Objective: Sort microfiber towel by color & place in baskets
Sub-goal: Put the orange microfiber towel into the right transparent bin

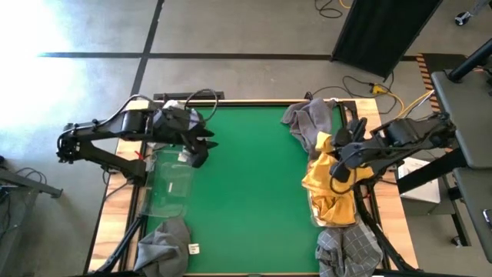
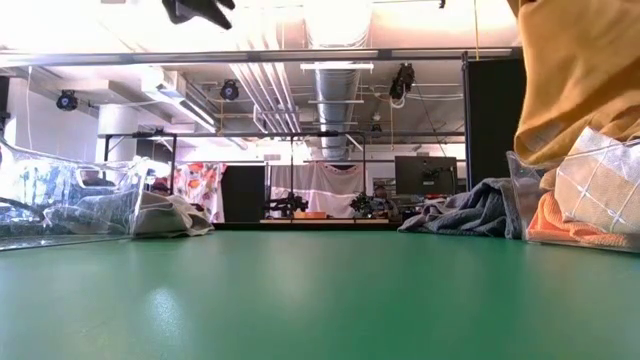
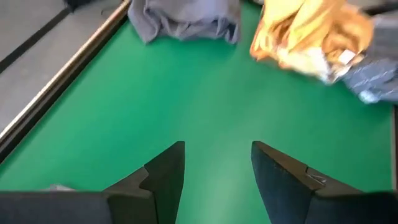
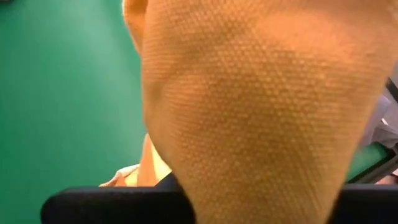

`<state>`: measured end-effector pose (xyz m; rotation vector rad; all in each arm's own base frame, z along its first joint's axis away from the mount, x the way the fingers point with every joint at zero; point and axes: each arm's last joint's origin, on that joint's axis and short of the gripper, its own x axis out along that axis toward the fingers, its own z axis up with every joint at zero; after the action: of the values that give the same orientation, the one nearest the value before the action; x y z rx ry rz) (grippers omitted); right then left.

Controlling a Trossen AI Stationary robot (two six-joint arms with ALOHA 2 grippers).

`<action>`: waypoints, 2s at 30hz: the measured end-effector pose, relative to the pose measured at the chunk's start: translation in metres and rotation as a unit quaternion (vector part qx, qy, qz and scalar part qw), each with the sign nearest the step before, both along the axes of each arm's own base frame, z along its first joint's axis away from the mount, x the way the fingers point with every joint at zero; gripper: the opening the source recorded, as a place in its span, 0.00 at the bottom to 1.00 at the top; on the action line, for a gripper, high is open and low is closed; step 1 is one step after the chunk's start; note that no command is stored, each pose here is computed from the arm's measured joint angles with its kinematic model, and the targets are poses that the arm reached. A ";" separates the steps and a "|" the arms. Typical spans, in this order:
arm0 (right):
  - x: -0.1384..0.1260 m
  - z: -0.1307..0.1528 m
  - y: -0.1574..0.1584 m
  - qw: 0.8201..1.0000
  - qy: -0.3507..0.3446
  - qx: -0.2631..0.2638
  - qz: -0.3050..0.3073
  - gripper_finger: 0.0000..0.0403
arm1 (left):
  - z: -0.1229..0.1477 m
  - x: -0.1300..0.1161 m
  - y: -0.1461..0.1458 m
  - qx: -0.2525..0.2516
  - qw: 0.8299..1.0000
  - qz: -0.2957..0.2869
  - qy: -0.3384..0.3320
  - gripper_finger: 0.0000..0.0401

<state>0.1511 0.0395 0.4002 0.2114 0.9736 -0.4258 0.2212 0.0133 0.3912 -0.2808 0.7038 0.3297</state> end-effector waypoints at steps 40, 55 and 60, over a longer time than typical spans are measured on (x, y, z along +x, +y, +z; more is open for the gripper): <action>0.044 -0.146 0.022 0.902 0.127 0.207 -0.357 0.60 | 0.008 0.044 -0.009 -0.045 0.978 -0.130 -0.157 0.43; 0.017 -0.114 0.045 0.936 0.268 0.162 -0.158 0.75 | 0.007 0.043 -0.011 -0.040 0.979 -0.136 -0.148 0.43; 0.021 -0.141 0.053 0.929 0.318 0.121 -0.145 0.66 | 0.006 0.044 -0.010 -0.035 0.979 -0.139 -0.147 0.43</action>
<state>0.1725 0.0920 0.2594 0.4633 1.6481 -0.6672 0.2650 0.0031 0.3976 -0.2873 0.4545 -0.0053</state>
